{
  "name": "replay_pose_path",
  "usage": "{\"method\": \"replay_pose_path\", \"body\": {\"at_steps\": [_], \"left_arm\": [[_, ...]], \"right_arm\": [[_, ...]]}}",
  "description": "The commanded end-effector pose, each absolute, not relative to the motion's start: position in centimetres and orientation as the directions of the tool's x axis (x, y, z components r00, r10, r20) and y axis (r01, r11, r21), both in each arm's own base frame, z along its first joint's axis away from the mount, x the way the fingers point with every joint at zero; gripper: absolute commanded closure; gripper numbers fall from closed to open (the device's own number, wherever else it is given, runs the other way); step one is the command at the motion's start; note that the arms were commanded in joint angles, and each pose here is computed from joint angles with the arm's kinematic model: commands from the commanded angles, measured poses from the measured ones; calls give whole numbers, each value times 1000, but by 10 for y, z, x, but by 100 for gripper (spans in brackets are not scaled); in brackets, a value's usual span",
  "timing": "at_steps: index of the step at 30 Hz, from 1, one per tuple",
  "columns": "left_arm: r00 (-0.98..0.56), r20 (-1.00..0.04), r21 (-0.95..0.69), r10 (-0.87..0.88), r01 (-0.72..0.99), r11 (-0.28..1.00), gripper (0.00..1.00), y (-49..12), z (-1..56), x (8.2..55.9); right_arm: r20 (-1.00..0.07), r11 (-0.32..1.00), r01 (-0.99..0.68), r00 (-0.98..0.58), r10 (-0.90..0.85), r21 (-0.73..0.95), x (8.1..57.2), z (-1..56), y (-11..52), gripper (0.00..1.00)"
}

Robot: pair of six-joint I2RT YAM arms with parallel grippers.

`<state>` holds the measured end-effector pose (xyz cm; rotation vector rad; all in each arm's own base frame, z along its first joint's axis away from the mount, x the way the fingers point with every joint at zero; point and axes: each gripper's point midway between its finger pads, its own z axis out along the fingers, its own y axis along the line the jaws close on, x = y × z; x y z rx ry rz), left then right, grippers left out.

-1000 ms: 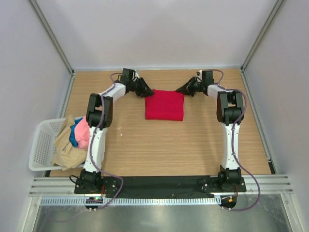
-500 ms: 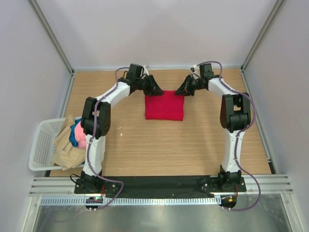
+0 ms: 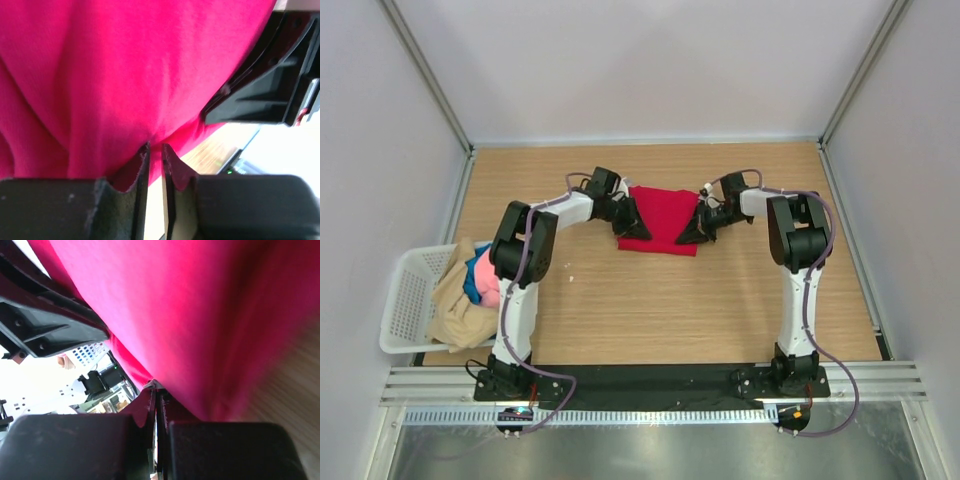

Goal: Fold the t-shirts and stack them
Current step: Fold the tshirt

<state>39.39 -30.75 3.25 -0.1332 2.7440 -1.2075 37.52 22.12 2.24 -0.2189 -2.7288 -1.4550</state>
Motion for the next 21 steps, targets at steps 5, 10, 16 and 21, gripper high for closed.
{"method": "replay_pose_path", "body": {"at_steps": [5,10,16,21], "left_arm": [[-972,-230,-691,-44,131,711,79,-305,91,383],[-980,-186,-680,-70,77,729,80,-297,72,381],[-988,-106,-628,-108,-18,778,82,-264,15,377],[-993,-80,-617,-91,-23,787,83,-252,7,364]], "right_arm": [[-51,571,-18,-998,42,821,372,79,237,99],[-21,540,1,-999,35,842,368,73,254,99],[62,559,82,-997,55,825,355,27,238,99],[63,564,102,-994,89,820,345,31,214,99]]}}
